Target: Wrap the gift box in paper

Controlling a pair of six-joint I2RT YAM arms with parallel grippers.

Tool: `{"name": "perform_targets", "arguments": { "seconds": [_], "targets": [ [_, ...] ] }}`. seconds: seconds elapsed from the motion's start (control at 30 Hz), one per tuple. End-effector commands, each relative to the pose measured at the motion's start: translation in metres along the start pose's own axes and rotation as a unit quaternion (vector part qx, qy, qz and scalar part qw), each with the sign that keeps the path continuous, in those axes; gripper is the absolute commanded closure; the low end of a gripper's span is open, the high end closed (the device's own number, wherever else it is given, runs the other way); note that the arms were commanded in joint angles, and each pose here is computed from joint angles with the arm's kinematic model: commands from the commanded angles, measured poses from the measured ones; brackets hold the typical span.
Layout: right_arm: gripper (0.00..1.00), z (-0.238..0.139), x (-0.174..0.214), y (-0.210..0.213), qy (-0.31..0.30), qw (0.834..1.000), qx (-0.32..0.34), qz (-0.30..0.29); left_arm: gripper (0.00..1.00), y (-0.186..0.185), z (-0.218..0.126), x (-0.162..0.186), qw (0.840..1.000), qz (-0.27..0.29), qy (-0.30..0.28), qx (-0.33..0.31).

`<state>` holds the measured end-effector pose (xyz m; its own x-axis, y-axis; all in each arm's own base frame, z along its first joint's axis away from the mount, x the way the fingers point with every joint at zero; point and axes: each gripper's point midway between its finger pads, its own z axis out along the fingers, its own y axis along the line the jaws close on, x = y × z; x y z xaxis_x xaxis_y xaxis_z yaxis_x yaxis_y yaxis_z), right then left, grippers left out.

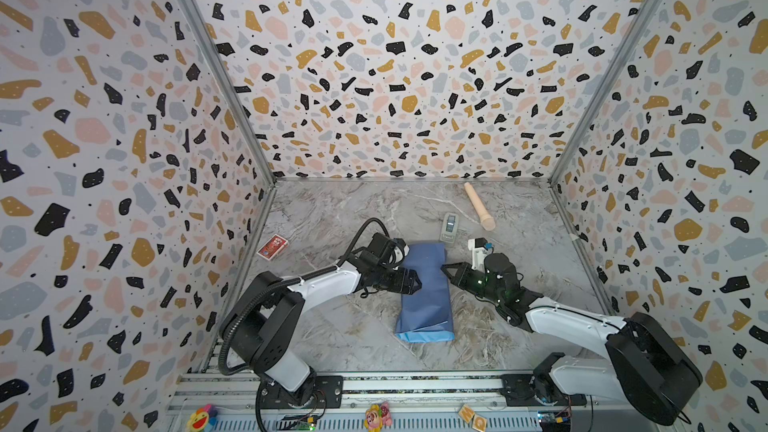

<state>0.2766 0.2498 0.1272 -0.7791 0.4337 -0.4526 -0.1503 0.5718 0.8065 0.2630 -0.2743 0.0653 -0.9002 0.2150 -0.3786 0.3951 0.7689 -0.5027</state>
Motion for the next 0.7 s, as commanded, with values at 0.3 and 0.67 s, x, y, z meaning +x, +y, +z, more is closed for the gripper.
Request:
{"name": "perform_targets", "arguments": {
  "seconds": [0.3, 0.67],
  "targets": [
    [1.00, -0.006, -0.009, -0.002, -0.122, 0.992, 0.022, -0.014, 0.13, 0.052, 0.015, 0.046, 0.992, -0.021, 0.072, -0.103],
    [1.00, -0.009, -0.007, -0.017, -0.166, 0.985, 0.039, -0.010, 0.13, 0.052, 0.015, 0.046, 0.992, -0.020, 0.072, -0.103]
  ]
}}
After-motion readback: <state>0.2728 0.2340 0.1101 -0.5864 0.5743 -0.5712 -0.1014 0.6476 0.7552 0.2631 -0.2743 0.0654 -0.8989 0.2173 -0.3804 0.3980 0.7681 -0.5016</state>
